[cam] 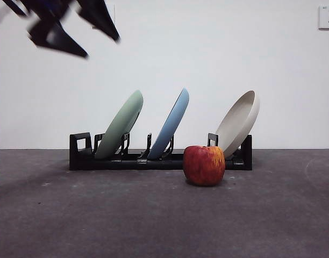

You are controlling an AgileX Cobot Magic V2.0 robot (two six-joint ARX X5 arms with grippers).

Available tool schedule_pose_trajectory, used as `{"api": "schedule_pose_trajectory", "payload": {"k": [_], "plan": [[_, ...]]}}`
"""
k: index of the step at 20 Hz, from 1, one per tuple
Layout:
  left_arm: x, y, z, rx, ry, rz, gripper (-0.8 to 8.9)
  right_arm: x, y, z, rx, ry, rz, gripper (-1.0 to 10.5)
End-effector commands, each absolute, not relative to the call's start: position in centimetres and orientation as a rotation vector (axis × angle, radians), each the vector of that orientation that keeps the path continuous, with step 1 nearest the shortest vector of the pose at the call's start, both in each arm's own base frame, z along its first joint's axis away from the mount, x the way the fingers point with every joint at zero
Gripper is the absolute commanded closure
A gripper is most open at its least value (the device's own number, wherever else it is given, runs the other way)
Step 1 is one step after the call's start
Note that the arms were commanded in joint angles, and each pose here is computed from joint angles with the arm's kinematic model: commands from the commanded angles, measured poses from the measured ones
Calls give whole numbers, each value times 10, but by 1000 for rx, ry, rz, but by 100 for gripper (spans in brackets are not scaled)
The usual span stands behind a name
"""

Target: Take the green plate from the plate rack,put the plate on the table,take the apple from the table,put the apple in the plate

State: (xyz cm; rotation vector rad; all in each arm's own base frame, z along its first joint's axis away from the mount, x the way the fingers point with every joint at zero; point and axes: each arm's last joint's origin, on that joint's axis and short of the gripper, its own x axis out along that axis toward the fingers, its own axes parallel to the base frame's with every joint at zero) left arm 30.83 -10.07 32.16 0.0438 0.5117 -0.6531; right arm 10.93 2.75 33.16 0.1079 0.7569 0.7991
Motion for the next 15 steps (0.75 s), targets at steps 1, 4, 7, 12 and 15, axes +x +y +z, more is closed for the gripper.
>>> {"api": "schedule_pose_trajectory", "payload": {"k": [1,4,7,12,15], "plan": [[334,-115,301,57,520,-656,186,109,28,332,108,754,801,262],[359,-131,281,82,503,-620,186,109,28,332,108,754,801,262],[377,-138,265,95,457,-580,186,109,28,332,109,755,801,262],[394,-144,247,100,412,-552,186,109,28,332,111,757,801,263],[398,-145,238,100,431,-553,192,109,28,332,116,759,798,263]]}}
